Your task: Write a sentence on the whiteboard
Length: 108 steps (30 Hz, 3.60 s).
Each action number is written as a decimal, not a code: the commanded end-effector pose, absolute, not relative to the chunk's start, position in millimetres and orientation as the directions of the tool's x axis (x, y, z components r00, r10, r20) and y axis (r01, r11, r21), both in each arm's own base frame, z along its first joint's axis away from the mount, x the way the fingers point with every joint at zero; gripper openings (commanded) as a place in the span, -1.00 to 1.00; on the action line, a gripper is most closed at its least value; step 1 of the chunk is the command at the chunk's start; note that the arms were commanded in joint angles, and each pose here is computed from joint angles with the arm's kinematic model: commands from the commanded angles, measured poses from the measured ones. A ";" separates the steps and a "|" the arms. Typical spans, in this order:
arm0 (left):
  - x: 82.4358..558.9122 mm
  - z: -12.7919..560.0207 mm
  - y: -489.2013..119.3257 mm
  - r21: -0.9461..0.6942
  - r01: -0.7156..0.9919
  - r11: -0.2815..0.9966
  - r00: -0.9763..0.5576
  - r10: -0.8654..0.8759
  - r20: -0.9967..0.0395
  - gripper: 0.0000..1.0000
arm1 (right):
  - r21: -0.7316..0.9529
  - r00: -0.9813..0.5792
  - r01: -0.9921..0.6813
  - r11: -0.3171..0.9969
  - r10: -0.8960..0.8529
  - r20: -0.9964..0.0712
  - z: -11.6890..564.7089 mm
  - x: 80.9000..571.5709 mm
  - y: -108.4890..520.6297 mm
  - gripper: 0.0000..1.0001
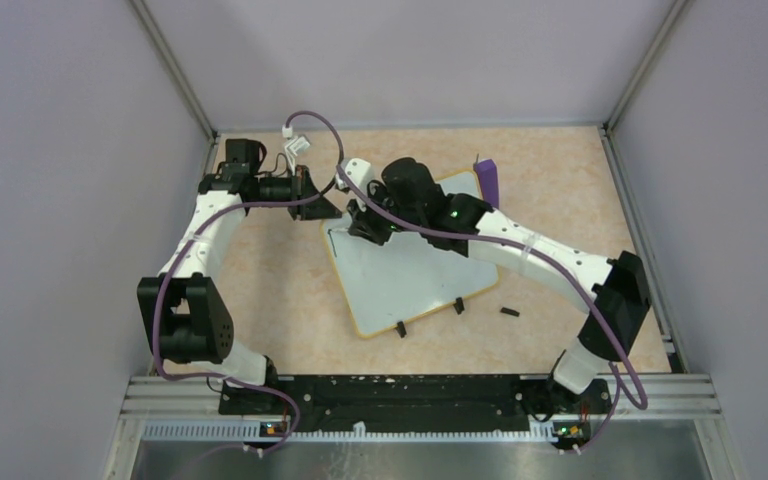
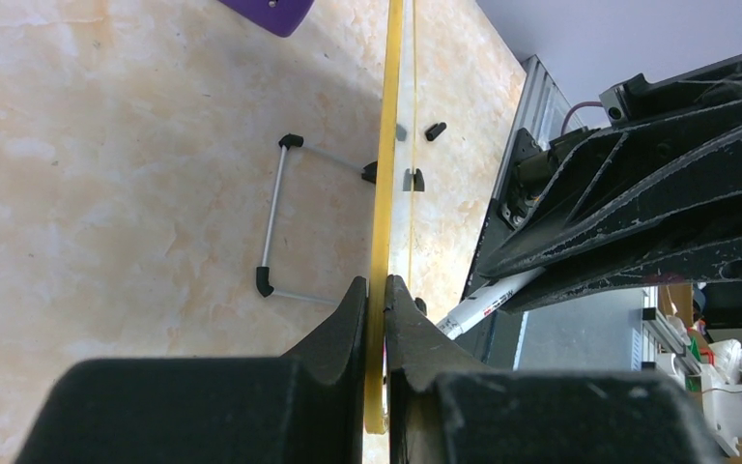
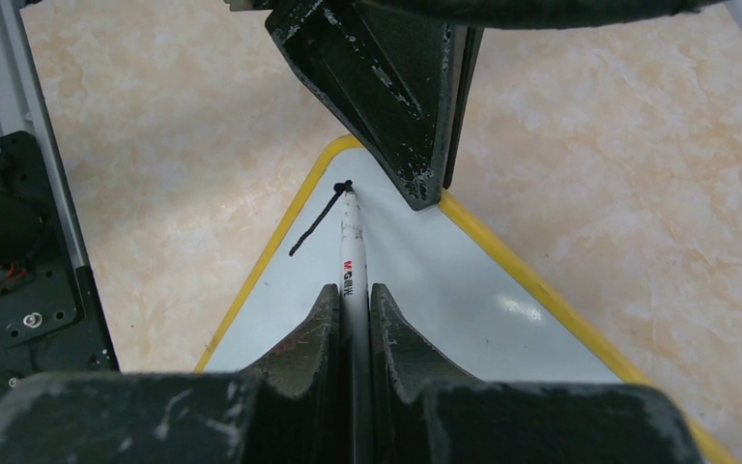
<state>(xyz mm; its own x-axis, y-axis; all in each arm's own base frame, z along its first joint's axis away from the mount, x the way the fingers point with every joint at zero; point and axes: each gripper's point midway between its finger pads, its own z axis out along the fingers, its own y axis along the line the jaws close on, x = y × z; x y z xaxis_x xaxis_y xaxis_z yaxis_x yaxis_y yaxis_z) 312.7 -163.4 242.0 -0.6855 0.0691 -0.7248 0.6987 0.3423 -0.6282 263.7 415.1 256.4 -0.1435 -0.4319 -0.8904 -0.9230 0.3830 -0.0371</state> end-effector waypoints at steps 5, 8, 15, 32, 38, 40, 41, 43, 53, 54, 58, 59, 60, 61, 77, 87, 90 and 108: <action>310.0 246.7 -163.6 -0.617 0.708 0.345 -0.674 0.069 -0.735 -1.00 | -0.079 -0.121 -0.885 0.459 -0.391 -0.912 278.3 282.4 392.7 -1.00; 310.2 246.3 -163.4 -0.616 0.708 0.347 -0.674 0.069 -0.736 -1.00 | -0.075 -0.128 -0.887 0.456 -0.399 -0.908 273.9 279.2 389.8 -1.00; 310.5 246.1 -163.1 -0.617 0.706 0.348 -0.676 0.068 -0.734 -1.00 | -0.062 -0.141 -0.899 0.434 -0.419 -0.897 264.5 270.3 385.3 -1.00; 310.0 247.1 -163.3 -0.616 0.708 0.346 -0.674 0.068 -0.736 -1.00 | -0.032 -0.135 -0.933 0.359 -0.429 -0.893 255.4 251.3 413.9 -1.00; 310.2 247.1 -163.4 -0.617 0.707 0.344 -0.675 0.068 -0.735 -1.00 | -0.035 -0.129 -0.936 0.351 -0.432 -0.893 255.8 250.8 420.1 -1.00; 309.8 246.9 -163.5 -0.615 0.709 0.345 -0.673 0.069 -0.736 -1.00 | -0.038 -0.126 -0.935 0.353 -0.431 -0.894 256.4 251.8 420.5 -1.00; 310.0 246.8 -163.4 -0.614 0.710 0.346 -0.672 0.070 -0.737 -1.00 | -0.039 -0.126 -0.935 0.353 -0.432 -0.893 256.1 251.9 420.3 -1.00; 310.3 246.5 -163.1 -0.614 0.709 0.348 -0.672 0.069 -0.737 -1.00 | -0.041 -0.128 -0.934 0.356 -0.438 -0.890 254.2 252.1 419.2 -1.00; 310.2 247.0 -163.0 -0.614 0.708 0.350 -0.673 0.069 -0.737 -1.00 | -0.073 -0.126 -0.923 0.379 -0.475 -0.871 240.8 250.3 400.0 -1.00; 310.2 246.8 -163.1 -0.614 0.708 0.349 -0.673 0.069 -0.736 -1.00 | -0.072 -0.128 -0.921 0.382 -0.474 -0.871 241.1 250.4 397.2 -1.00; 309.9 247.2 -162.8 -0.612 0.708 0.352 -0.672 0.069 -0.737 -1.00 | -0.069 -0.141 -0.915 0.397 -0.476 -0.868 238.8 251.6 388.0 -1.00; 309.8 246.5 -162.8 -0.614 0.706 0.353 -0.674 0.069 -0.736 -1.00 | -0.070 -0.141 -0.913 0.402 -0.472 -0.870 240.7 252.6 385.9 -1.00; 309.9 246.7 -162.9 -0.613 0.707 0.352 -0.673 0.069 -0.736 -1.00 | -0.069 -0.146 -0.911 0.406 -0.474 -0.868 238.9 252.9 383.3 -1.00; 309.9 246.7 -162.9 -0.612 0.708 0.352 -0.672 0.069 -0.737 -1.00 | -0.069 -0.147 -0.910 0.409 -0.474 -0.868 238.9 253.6 381.3 -1.00; 308.8 246.5 -162.8 -0.611 0.709 0.352 -0.670 0.069 -0.739 -1.00 | -0.020 -0.114 -0.947 0.322 -0.394 -0.912 280.3 229.9 381.9 -1.00; 307.7 246.1 -163.4 -0.613 0.708 0.349 -0.672 0.068 -0.737 -1.00 | -0.018 -0.124 -0.932 0.363 -0.365 -0.923 284.1 247.0 379.6 -1.00; 308.1 245.8 -163.1 -0.614 0.707 0.351 -0.673 0.068 -0.737 -1.00 | -0.014 -0.125 -0.932 0.362 -0.360 -0.924 284.7 249.7 384.2 -1.00; 307.7 246.7 -163.2 -0.610 0.712 0.349 -0.668 0.068 -0.741 -1.00 | -0.011 -0.130 -0.937 0.350 -0.376 -0.918 274.0 255.5 397.0 -1.00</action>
